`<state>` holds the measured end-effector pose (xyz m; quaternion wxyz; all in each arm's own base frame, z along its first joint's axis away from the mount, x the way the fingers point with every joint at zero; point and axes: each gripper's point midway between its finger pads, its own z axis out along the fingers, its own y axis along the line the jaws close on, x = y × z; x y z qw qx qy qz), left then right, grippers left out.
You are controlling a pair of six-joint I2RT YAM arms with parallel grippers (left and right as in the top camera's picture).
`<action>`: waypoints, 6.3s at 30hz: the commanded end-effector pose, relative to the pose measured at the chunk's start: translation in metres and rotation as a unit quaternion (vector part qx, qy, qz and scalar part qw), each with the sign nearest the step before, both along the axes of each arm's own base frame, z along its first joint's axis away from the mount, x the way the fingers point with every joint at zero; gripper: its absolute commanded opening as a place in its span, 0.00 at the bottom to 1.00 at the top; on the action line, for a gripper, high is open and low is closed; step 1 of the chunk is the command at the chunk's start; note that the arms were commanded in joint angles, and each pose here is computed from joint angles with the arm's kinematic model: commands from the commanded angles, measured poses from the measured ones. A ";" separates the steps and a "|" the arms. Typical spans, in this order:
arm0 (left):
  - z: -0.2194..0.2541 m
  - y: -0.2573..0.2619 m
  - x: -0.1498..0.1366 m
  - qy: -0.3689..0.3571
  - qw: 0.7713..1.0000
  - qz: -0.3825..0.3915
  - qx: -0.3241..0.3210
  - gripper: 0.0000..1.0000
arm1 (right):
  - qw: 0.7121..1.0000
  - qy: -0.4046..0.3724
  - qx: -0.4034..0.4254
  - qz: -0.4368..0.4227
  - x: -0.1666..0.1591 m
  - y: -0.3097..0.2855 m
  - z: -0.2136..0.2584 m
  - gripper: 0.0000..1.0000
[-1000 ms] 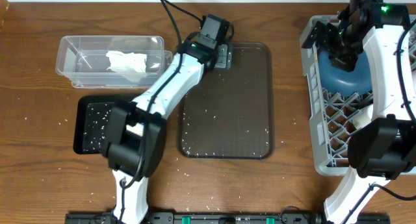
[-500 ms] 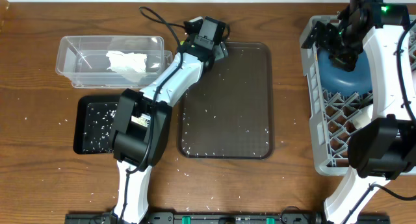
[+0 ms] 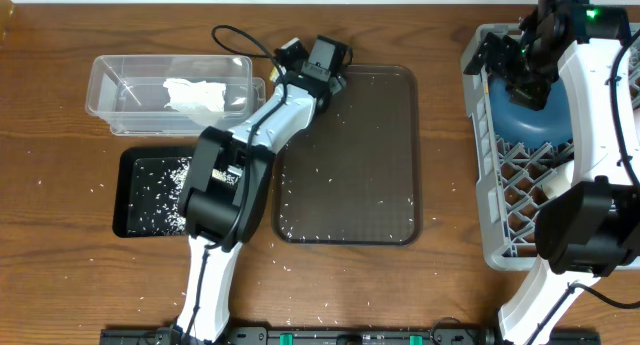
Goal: Sort waste into correct bins and load items into the dishwasher rack
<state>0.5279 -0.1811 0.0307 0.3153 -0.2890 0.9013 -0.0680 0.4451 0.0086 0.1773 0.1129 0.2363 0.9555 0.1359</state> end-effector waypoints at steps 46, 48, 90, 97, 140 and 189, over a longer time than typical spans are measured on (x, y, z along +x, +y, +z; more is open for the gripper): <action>0.151 0.033 -0.024 -0.081 0.996 0.008 0.027 0.06 | 1.000 -0.026 -0.001 0.000 0.001 0.004 0.021 0.99; 0.171 0.047 -0.031 -0.091 0.995 0.026 0.030 0.07 | 1.000 -0.025 -0.001 0.000 0.000 0.004 0.020 0.99; 0.179 0.224 -0.099 0.019 0.973 0.232 -0.006 0.64 | 1.000 -0.026 -0.001 0.000 0.001 0.004 0.020 0.99; 0.239 0.225 -0.174 0.014 0.973 0.230 -0.011 0.74 | 1.000 -0.025 -0.001 0.000 0.000 0.004 0.020 0.99; 0.237 0.166 -0.415 -0.016 0.996 -0.083 -0.029 0.77 | 1.000 -0.025 -0.001 0.008 0.000 0.011 0.020 0.99; 0.210 0.163 -0.468 0.008 0.986 -0.164 0.018 0.91 | 1.000 -0.025 -0.004 0.008 0.000 0.010 0.020 0.99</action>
